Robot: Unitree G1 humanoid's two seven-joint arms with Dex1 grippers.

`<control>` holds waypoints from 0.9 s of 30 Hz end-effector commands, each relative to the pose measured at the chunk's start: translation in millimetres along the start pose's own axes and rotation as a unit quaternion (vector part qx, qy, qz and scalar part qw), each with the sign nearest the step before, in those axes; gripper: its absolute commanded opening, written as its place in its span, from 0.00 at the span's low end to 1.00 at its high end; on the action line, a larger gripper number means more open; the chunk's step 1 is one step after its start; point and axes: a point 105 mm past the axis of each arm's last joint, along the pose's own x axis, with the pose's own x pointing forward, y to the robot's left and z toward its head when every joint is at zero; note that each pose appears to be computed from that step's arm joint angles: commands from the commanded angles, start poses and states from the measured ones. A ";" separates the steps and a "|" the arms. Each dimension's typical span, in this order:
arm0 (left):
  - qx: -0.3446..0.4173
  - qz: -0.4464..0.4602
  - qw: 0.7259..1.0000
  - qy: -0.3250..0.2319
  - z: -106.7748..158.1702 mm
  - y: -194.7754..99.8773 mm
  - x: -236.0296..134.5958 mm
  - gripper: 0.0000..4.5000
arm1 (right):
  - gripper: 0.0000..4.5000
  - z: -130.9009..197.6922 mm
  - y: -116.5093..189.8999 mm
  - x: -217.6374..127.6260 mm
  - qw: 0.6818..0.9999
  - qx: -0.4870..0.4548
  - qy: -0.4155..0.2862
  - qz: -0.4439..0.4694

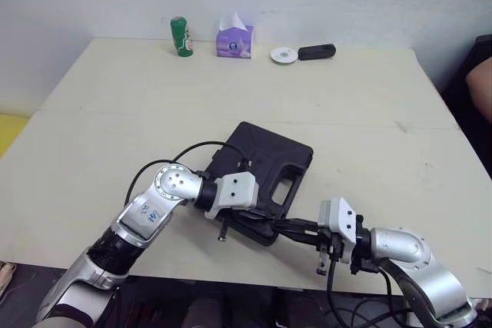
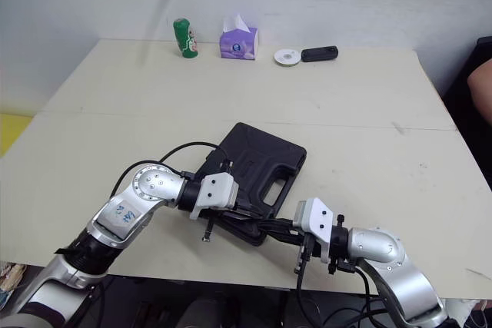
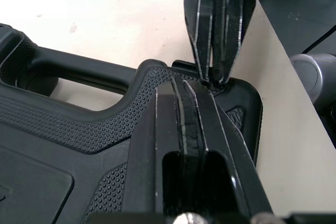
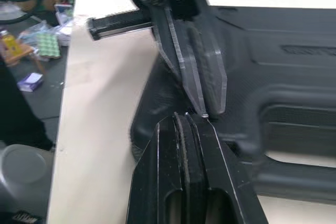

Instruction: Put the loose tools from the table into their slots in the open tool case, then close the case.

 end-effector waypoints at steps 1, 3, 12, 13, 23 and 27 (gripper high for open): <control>-0.105 -0.029 0.987 0.121 -73.6 -24.0 2.7 0.01 | 0.00 10.2 -0.7 -9.5 1.000 -0.015 -0.010 -0.008; -0.106 -0.028 0.986 0.122 -74.1 -24.2 1.4 0.01 | 0.00 13.3 -3.1 -19.4 1.000 -0.013 -0.011 -0.016; -0.106 -0.029 0.986 0.123 -74.0 -24.3 0.8 0.01 | 0.00 -13.1 -0.4 -30.2 0.998 0.000 0.052 -0.017; -0.106 -0.030 0.986 0.123 -73.7 -24.2 0.7 0.01 | 0.00 -12.7 -1.9 -27.6 0.999 0.002 0.047 -0.021; -0.104 -0.032 0.986 0.127 -74.7 -24.1 -1.1 0.01 | 0.00 -2.0 -3.0 -0.3 1.000 -0.023 0.011 -0.007; -0.108 -0.029 0.986 0.124 -78.9 -27.8 -0.5 0.01 | 0.00 0.2 -2.4 -1.4 1.000 -0.022 0.010 -0.004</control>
